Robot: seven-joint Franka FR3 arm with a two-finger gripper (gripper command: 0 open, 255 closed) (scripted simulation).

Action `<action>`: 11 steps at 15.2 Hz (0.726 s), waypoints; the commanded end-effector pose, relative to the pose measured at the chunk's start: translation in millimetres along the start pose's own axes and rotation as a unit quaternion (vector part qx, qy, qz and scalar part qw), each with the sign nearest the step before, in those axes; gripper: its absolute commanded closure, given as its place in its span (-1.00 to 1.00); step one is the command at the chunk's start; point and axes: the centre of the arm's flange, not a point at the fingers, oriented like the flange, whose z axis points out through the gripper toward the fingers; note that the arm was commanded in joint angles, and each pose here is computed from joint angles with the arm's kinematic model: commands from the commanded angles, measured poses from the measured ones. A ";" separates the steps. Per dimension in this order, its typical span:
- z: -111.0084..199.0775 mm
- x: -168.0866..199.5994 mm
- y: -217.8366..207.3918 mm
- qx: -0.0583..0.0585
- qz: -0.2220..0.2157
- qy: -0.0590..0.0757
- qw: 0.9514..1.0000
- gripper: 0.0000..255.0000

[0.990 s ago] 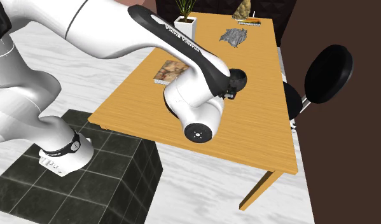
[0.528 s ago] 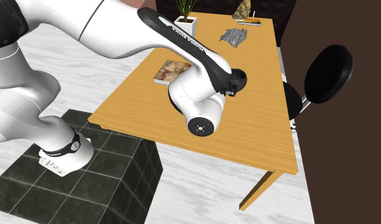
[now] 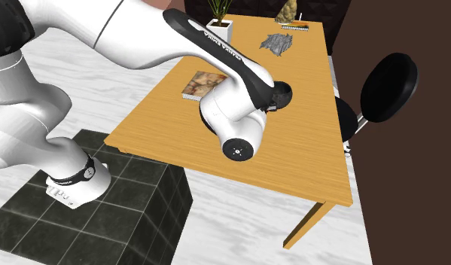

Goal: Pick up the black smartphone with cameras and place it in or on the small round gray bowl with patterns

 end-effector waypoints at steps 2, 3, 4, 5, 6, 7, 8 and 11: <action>0.0 0.0 0.0 0.000 0.000 0.000 1.000 1.00; 0.0 0.0 0.0 0.000 0.000 0.000 1.000 1.00; 0.0 0.0 -0.1 0.000 0.000 0.000 1.000 1.00; 0.0 0.0 -0.1 0.000 0.000 0.000 1.000 1.00; 0.1 0.0 -0.1 0.000 0.000 0.000 1.000 1.00; 0.0 0.0 0.0 0.000 0.000 0.000 1.000 1.00; -1.5 -5.0 -0.9 0.000 0.000 0.000 1.000 1.00; -5.9 -19.9 -3.7 0.000 0.000 0.000 1.000 1.00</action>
